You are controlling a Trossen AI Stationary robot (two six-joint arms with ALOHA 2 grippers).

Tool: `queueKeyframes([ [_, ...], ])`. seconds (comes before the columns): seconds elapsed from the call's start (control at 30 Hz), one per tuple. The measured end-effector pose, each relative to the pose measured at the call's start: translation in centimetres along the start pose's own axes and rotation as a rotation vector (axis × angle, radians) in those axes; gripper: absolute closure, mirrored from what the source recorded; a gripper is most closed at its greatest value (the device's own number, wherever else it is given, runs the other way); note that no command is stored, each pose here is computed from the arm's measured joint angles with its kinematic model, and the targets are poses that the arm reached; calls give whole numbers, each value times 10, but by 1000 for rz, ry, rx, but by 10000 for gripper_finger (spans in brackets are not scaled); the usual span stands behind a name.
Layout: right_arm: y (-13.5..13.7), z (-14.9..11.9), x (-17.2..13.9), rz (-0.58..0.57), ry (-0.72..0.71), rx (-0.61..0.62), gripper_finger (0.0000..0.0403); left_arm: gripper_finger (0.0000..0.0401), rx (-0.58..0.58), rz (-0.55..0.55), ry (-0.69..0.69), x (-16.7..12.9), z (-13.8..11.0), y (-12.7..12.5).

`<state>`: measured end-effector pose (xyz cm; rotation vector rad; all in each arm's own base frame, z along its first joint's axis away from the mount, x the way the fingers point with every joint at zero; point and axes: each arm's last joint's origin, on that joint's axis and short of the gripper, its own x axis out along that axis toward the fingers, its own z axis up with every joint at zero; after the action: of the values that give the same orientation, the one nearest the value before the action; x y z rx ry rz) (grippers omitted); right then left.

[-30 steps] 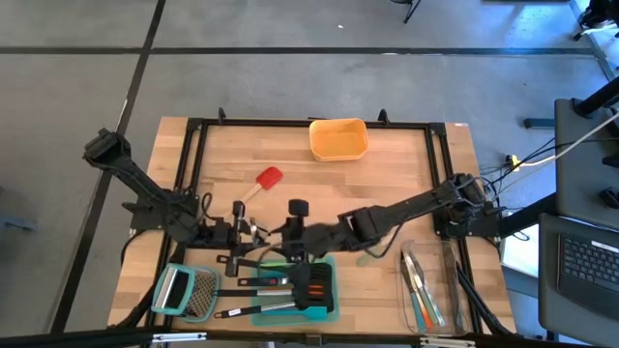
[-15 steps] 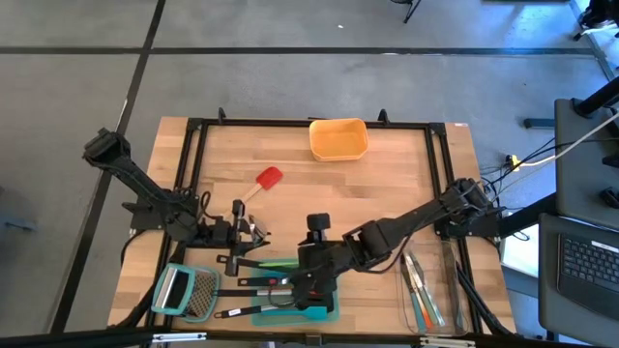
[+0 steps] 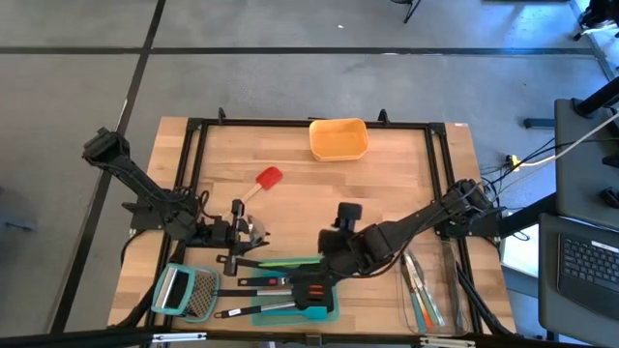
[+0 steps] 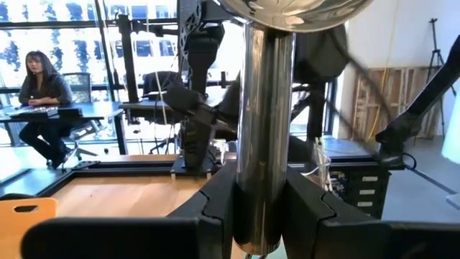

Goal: Pick & Place Kitchen Items
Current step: Put the ice scoop into the yellow bin

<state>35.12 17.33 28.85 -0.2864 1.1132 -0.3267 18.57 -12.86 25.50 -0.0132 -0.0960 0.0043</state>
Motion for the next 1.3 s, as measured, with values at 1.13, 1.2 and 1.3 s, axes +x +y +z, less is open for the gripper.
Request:
queueKeyframes([
  [1.13,-51,-56,25,387,-838,157,222,332,18,8,19,3,-2,4],
  [1.2,-60,-67,22,379,-876,163,222,332,0,6,29,6,-4,9],
  [1.3,-76,-80,21,353,-894,189,222,332,-20,3,61,13,-8,18],
])
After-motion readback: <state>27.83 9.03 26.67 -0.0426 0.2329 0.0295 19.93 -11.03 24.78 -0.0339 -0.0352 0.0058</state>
